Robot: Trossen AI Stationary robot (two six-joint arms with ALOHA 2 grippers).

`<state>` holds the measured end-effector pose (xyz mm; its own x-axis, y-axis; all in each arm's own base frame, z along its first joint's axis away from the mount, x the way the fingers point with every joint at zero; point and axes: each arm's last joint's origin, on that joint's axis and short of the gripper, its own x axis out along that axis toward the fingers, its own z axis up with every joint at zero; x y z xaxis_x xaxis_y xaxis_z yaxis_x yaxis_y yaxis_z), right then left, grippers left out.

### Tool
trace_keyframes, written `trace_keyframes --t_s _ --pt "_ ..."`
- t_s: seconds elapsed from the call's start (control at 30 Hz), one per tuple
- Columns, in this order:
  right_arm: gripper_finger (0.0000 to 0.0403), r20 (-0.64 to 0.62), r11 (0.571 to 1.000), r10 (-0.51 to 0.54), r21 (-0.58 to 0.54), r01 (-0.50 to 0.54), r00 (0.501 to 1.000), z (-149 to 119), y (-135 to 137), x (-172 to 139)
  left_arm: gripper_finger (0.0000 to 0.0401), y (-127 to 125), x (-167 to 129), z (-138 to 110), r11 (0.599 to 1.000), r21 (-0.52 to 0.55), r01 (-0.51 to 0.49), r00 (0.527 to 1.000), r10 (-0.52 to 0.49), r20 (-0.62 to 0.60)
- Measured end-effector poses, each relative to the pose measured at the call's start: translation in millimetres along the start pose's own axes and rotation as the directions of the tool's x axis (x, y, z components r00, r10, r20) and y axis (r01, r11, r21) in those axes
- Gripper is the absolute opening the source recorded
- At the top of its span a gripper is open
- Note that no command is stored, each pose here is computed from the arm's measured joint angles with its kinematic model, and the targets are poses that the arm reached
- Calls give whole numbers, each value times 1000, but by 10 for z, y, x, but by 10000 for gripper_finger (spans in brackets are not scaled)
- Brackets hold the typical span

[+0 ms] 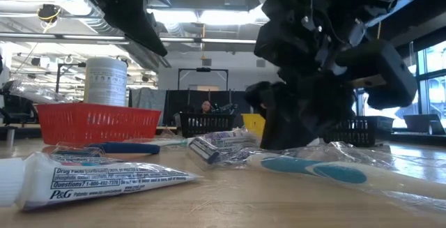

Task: Pick & Place Travel size toiletries
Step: Put the razor into the right black bin

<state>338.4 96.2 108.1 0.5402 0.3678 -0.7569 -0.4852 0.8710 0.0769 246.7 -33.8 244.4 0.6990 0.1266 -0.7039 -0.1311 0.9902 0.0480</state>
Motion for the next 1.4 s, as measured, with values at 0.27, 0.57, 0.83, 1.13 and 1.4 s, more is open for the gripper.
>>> trace_keyframes --t_s 0.27,0.57,0.83,1.13,1.4 --pt "105 6 997 -32 -63 32 999 -25 -21 81 114 0 0 0 1000 0 0 1000 0 0" --pt "37 -1 995 -56 -85 56 998 -36 -59 78 114 0 0 0 1000 1 0 1000 0 0" --pt "40 -19 990 -79 -122 76 997 -15 -82 -48 114 0 0 0 1000 9 0 1000 0 0" --pt "33 -24 936 -323 -158 316 946 228 -19 -845 114 0 1 -1 1000 9 0 1000 0 -1" --pt "40 -321 854 -515 -106 510 795 -54 -73 -1594 114 0 1 -1 1000 9 0 1000 0 -1"
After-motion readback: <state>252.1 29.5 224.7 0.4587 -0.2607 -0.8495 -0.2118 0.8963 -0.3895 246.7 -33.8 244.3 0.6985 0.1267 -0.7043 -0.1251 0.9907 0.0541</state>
